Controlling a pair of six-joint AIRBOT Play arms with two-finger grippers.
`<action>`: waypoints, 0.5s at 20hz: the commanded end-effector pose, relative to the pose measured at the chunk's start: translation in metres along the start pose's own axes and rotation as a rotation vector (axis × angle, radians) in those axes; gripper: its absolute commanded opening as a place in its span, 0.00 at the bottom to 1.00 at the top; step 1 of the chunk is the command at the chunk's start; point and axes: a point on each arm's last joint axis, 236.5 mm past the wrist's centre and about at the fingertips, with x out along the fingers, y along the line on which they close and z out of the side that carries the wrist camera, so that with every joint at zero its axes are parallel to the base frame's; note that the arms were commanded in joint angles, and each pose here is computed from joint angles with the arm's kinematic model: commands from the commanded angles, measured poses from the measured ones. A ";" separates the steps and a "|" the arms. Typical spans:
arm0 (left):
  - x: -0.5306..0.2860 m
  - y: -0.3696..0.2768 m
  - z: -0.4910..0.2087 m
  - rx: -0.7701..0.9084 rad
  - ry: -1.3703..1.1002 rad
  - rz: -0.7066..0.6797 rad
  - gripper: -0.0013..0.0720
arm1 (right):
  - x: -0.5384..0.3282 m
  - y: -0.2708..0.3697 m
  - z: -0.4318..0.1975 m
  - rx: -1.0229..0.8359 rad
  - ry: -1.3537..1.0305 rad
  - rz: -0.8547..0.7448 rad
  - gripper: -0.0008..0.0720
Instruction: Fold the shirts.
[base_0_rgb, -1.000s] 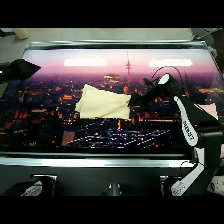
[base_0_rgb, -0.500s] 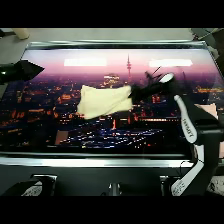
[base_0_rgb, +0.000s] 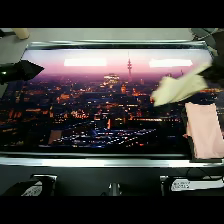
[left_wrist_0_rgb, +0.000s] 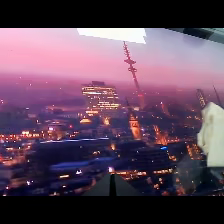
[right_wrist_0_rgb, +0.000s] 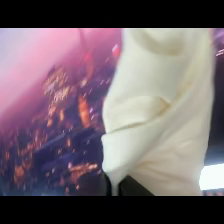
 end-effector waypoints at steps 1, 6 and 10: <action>0.000 0.000 0.000 0.008 0.001 0.001 0.07 | -0.086 -0.041 0.013 0.115 -0.142 -0.094 0.03; 0.000 0.000 -0.001 0.034 0.004 -0.001 0.07 | -0.133 -0.078 -0.015 0.236 -0.115 -0.187 0.03; 0.000 0.000 -0.001 0.049 0.004 -0.001 0.07 | -0.156 -0.121 -0.060 0.310 0.016 -0.390 0.03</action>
